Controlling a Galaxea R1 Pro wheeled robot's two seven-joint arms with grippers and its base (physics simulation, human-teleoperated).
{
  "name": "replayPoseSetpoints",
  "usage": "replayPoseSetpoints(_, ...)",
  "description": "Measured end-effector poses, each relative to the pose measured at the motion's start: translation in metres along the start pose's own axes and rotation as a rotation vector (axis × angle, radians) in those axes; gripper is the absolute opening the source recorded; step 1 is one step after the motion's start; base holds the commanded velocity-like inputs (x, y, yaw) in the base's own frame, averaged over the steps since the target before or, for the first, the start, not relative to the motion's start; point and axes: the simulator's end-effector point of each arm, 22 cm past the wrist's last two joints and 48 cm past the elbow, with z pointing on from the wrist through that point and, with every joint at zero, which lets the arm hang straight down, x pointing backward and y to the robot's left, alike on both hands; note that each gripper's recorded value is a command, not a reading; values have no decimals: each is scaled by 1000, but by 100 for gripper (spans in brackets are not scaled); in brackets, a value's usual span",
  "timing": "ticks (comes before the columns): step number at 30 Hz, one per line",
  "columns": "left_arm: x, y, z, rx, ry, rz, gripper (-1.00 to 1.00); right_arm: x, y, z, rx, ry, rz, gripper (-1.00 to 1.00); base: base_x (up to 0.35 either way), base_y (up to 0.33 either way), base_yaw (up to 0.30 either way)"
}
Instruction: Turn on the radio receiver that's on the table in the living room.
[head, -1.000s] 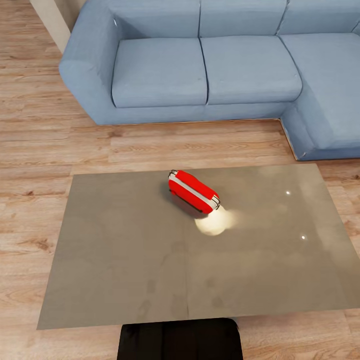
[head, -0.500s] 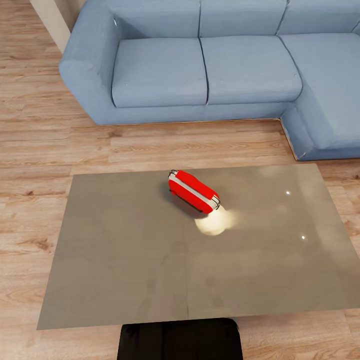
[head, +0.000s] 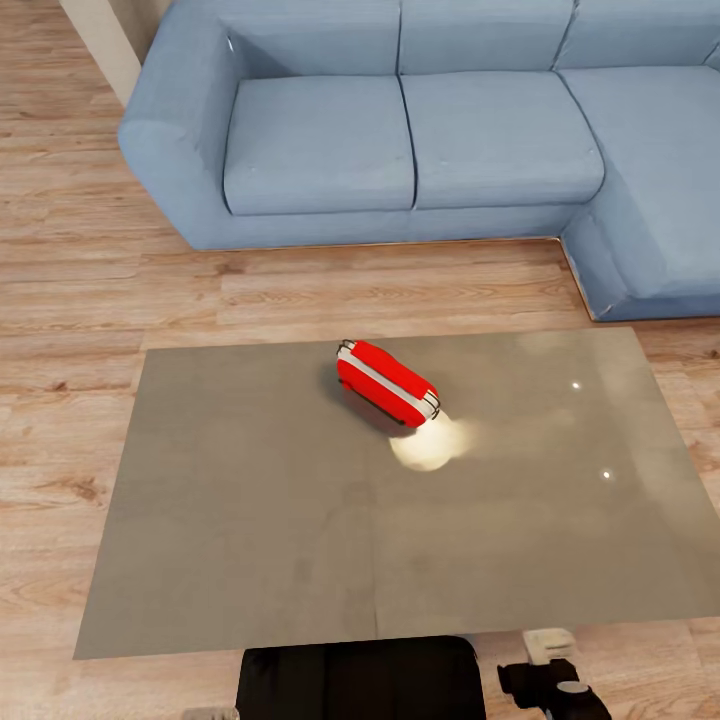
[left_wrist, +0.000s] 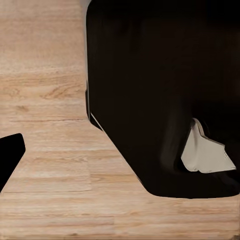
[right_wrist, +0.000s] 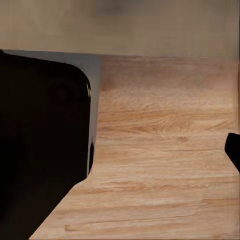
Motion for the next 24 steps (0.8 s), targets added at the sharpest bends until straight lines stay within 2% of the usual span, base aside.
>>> replayPoseSetpoints(5,-15,0,-3,2,-22,0,100,-22,-1,-1,3,-25,4,100,0,0,0)
replayPoseSetpoints(9,-62,-4,0,16,-88,-3,100,-44,-5,-1,9,-55,5,100,0,0,0)
replayPoseSetpoints(10,-79,-8,0,32,-109,-2,100,-54,-6,-1,10,-69,6,100,0,0,0)
replayPoseSetpoints(11,-111,-22,0,89,-139,1,100,-75,-9,-1,14,-97,7,100,0,0,0)
replayPoseSetpoints(13,-135,-34,-2,140,-154,7,100,-92,-12,-2,21,-119,0,100,0,0,0)
replayPoseSetpoints(15,-176,-56,-10,229,-185,20,100,-124,-19,-5,49,-161,-38,100,0,0,0)
replayPoseSetpoints(16,-209,-66,-17,267,-227,25,100,-149,-23,-8,66,-192,-57,100,0,0,0)
replayPoseSetpoints(20,-241,-76,-26,290,-276,27,100,-175,-27,-12,73,-218,-60,100,0,0,0)
replayPoseSetpoints(23,-257,-83,-32,314,-315,11,100,-200,-30,-16,76,-232,-57,100,0,0,0)
replayPoseSetpoints(24,-269,-84,-39,329,-345,-2,100,-220,-33,-21,81,-235,-53,100,0,0,0)
